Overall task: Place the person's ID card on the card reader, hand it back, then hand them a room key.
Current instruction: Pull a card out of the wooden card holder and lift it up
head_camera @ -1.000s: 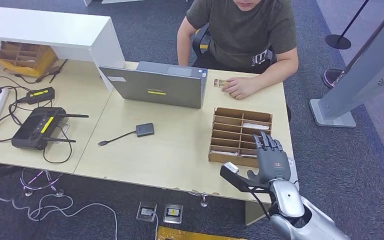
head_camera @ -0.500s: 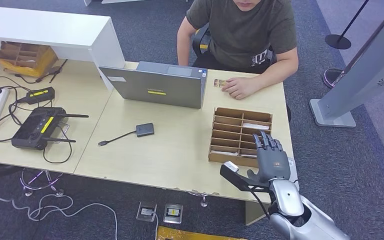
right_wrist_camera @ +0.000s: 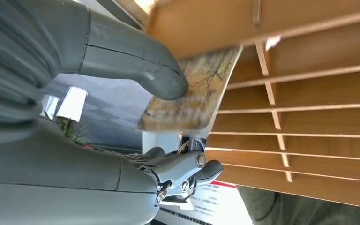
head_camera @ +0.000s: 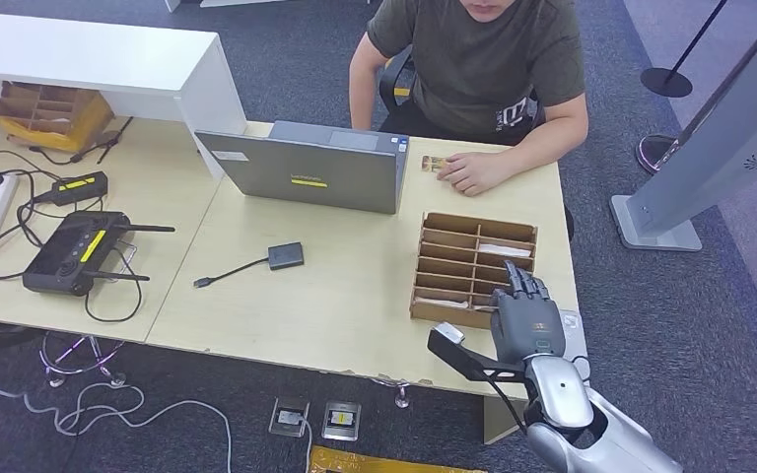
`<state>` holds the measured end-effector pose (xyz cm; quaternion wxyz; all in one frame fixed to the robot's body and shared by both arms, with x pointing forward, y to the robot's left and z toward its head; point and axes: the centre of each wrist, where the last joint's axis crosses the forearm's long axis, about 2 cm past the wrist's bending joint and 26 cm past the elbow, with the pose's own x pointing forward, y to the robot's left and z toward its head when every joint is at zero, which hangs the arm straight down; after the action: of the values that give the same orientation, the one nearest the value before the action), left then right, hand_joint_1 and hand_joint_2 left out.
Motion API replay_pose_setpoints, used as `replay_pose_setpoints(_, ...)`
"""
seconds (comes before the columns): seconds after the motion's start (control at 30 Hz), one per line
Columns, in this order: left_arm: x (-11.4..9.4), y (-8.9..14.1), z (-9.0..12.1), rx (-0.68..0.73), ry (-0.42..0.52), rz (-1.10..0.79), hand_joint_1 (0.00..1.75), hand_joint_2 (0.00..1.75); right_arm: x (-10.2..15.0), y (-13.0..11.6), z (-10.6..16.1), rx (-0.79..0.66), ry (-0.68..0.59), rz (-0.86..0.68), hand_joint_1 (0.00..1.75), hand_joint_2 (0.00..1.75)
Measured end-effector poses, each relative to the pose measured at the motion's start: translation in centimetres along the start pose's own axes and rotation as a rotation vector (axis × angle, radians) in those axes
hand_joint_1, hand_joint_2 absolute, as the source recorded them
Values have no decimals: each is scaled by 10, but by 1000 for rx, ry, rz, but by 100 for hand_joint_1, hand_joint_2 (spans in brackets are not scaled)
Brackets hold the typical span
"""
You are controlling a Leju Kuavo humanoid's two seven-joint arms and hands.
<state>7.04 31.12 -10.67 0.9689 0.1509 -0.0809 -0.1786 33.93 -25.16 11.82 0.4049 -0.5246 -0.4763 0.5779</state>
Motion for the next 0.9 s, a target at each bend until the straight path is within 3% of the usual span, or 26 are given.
replay_pose_setpoints(0.37, 0, 0, 0, -4, 3, 9, 0, 0, 17, 3, 3, 21, -66, 10, 175, 175)
replay_pose_setpoints(0.9, 0, 0, 0, -4, 3, 9, 0, 0, 21, 4, 3, 27, -73, 5, 175, 175)
